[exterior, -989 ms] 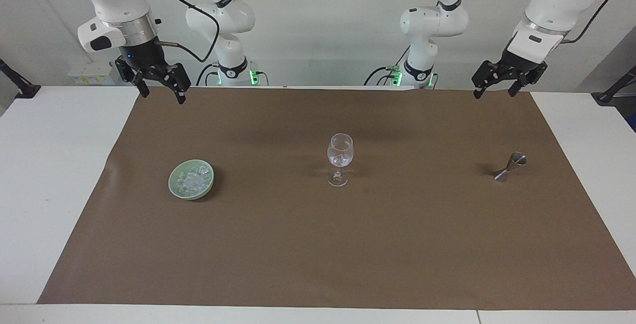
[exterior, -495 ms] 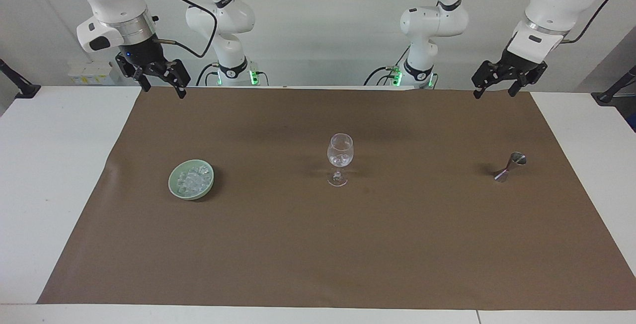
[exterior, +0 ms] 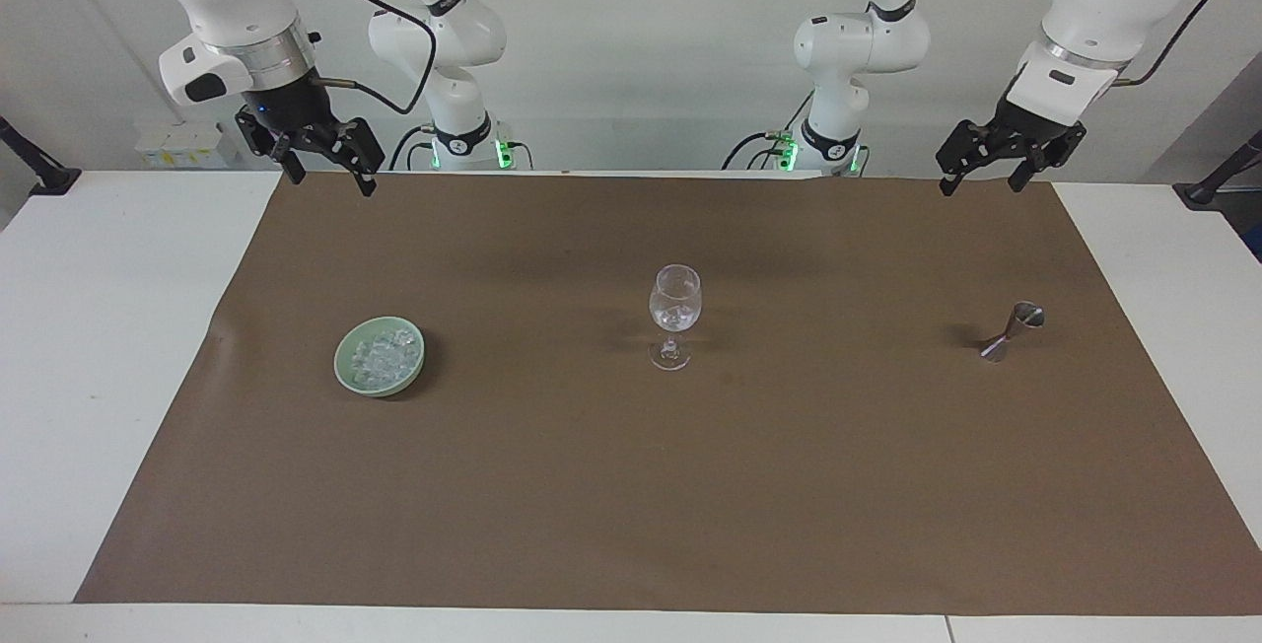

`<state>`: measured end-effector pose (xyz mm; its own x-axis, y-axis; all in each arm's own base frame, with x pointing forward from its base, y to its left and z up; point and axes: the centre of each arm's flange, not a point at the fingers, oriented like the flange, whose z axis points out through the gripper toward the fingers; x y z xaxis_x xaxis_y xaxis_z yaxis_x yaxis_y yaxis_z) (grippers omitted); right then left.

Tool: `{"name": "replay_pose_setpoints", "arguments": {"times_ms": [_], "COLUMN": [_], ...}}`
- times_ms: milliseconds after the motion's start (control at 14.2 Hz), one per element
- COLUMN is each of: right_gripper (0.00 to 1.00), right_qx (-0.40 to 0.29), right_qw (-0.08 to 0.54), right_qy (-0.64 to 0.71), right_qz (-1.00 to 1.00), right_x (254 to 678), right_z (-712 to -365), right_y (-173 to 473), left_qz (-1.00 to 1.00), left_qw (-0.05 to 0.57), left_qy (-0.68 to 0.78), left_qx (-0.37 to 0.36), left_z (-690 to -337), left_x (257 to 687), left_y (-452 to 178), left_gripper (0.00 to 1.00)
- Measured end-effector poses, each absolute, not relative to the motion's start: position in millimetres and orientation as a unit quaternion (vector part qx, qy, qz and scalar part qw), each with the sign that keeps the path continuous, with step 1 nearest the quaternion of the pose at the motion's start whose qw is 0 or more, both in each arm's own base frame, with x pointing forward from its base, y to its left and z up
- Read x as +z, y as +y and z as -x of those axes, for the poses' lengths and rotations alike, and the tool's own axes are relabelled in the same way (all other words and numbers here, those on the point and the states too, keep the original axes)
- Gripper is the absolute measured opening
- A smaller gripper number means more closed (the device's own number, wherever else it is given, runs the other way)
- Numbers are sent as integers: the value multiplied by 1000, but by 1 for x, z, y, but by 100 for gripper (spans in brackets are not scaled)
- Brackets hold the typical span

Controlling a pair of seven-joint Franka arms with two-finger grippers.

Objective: Pour wine and add ice with both arms

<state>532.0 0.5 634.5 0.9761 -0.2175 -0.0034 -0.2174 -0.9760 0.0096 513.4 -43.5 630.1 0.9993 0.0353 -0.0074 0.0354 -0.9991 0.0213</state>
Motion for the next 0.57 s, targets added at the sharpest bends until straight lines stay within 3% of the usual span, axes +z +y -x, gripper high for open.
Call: {"name": "replay_pose_setpoints", "arguments": {"times_ms": [565], "right_gripper": [100], "right_qx": [-3], "right_qw": [5], "right_qy": [-107], "right_qz": [-994], "right_x": [633], "right_z": [-532], "right_y": [0], "left_qz": [-1000], "left_qw": [11], "left_qy": [18], "left_qx": [-4], "left_z": [-513], "left_x": [630], "left_y": [-43], "left_gripper": [100]}}
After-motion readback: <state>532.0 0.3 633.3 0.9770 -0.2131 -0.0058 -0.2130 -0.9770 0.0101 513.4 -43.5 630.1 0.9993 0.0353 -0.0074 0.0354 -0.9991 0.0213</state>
